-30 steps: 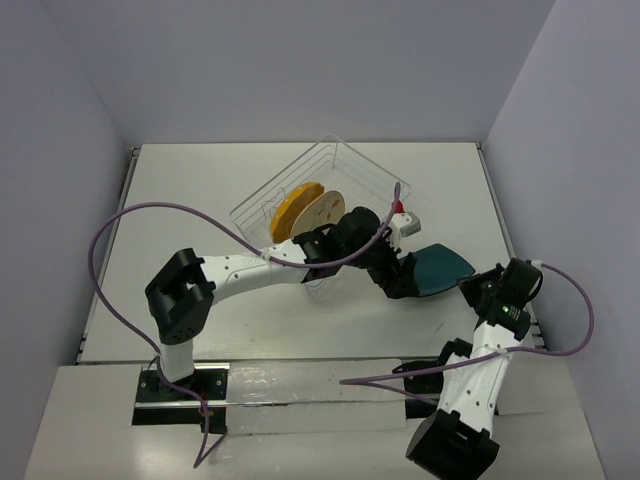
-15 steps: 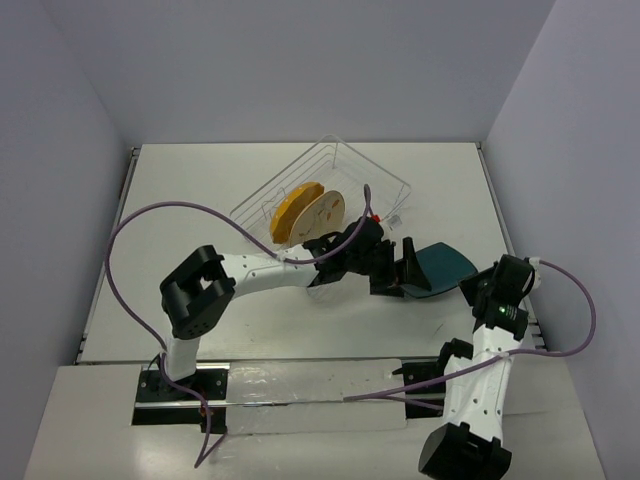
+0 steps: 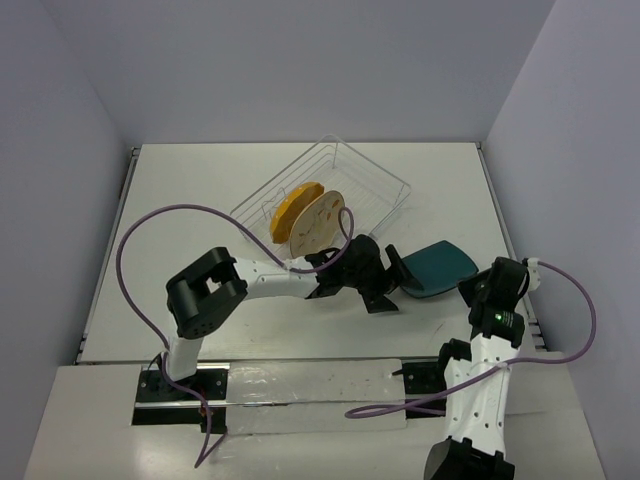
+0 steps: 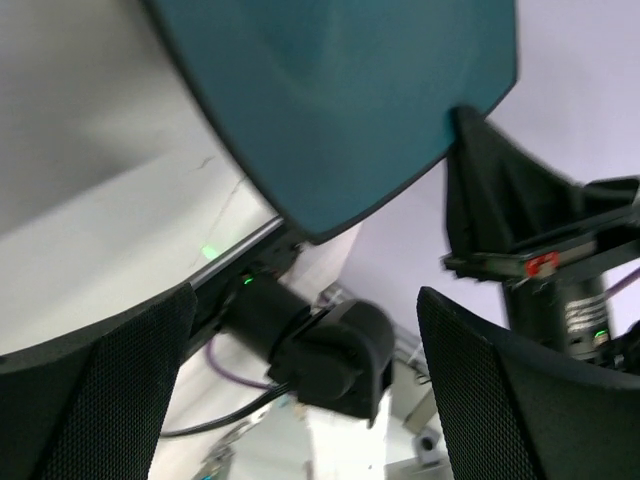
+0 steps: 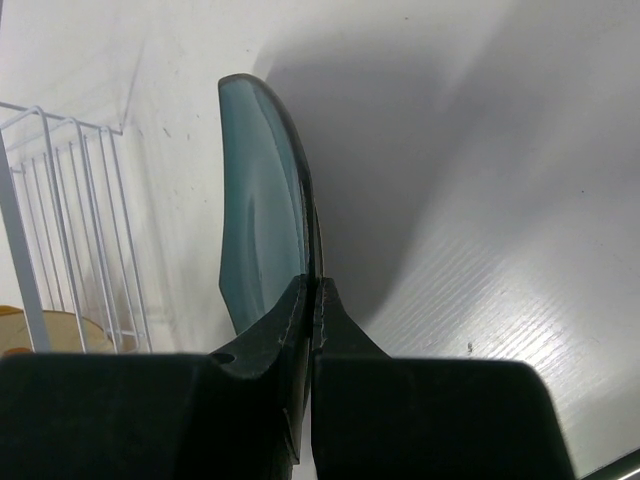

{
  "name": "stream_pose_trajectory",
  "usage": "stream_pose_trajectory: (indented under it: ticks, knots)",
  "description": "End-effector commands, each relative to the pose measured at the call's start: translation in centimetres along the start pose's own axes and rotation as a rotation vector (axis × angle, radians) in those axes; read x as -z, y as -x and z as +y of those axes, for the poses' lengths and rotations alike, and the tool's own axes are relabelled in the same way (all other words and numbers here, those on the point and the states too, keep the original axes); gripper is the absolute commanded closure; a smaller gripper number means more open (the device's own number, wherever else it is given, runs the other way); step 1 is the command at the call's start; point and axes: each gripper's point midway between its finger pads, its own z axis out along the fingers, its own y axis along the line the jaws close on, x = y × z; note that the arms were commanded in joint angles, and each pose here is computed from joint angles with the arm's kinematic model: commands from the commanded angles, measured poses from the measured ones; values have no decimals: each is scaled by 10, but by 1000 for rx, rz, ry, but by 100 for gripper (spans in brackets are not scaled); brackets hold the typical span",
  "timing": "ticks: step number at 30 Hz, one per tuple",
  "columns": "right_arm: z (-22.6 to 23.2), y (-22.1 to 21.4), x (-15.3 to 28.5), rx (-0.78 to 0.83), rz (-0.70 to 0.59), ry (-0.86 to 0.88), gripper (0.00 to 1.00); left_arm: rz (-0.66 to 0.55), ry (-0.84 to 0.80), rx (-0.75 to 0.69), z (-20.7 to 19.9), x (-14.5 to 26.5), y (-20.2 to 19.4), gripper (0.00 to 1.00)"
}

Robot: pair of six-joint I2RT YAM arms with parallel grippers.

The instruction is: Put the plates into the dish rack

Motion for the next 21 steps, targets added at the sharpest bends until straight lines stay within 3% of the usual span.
stream_pose_trajectory:
  ticks: [1,10,17,21]
  knots:
    - [19,12,2,-4,-57,77,100,-31,-67,106,-17,-18,8,1]
    - [19,-1,2,-7,-27,105,100,16,-88,160,6,-37,7,2]
    - [21,8,10,7,-64,108,100,-4,-55,184,28,-31,5,4]
    - [30,9,16,14,-54,141,100,44,-46,202,44,-28,-9,3]
